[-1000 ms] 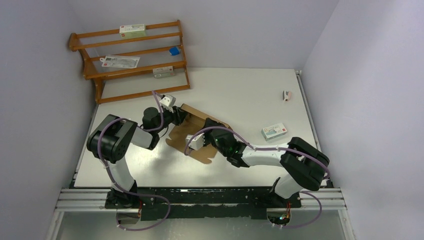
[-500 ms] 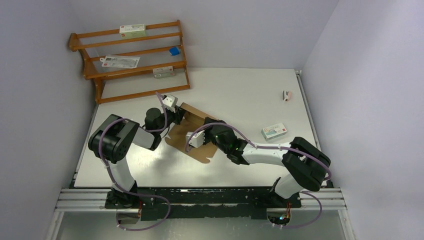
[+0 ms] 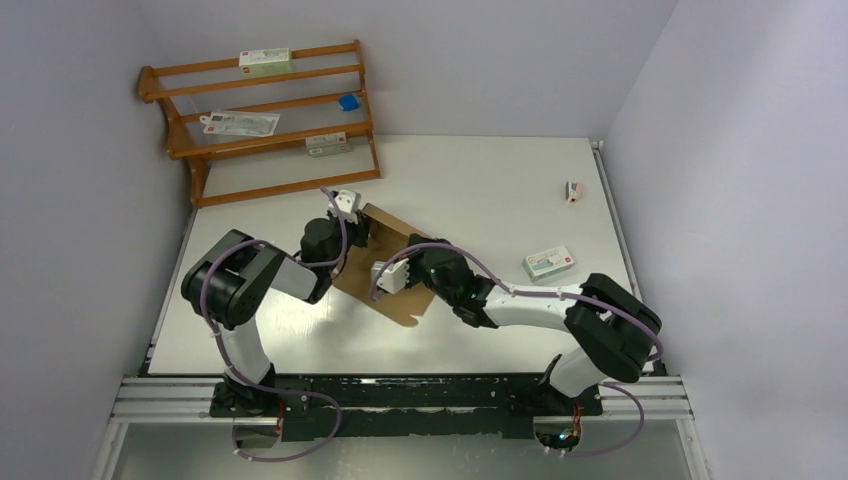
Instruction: Fold the paper box
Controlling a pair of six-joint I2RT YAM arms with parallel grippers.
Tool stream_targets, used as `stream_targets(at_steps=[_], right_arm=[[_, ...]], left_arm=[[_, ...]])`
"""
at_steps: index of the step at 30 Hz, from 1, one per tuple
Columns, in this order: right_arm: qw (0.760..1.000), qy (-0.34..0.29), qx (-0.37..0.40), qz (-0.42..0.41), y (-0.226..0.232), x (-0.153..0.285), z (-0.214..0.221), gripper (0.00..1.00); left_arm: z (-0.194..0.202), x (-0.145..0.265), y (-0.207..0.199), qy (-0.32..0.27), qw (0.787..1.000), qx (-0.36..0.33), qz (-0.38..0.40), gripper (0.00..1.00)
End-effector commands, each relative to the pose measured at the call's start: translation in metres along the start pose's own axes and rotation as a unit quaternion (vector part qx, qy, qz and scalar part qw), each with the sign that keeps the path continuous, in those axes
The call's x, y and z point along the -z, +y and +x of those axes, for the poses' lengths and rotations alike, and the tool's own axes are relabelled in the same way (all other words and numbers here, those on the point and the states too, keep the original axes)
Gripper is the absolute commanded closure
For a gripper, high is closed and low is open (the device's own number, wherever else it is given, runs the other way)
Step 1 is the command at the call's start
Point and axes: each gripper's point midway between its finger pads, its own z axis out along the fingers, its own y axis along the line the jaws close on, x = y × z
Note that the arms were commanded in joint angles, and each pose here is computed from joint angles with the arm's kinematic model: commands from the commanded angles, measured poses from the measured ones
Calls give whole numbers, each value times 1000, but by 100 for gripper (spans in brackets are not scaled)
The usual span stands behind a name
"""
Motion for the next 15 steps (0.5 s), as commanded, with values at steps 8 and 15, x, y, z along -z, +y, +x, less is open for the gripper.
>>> stream_targets(at_steps=[8,15], right_arm=[[997,-31,-16,-64,31,-1,-11,100],[996,-47,-33,-66,28,1,-18,100]], left_arm=[[15,10,27,34,985,31,-168,82],[15,14,37,44,967,28,-248,83]])
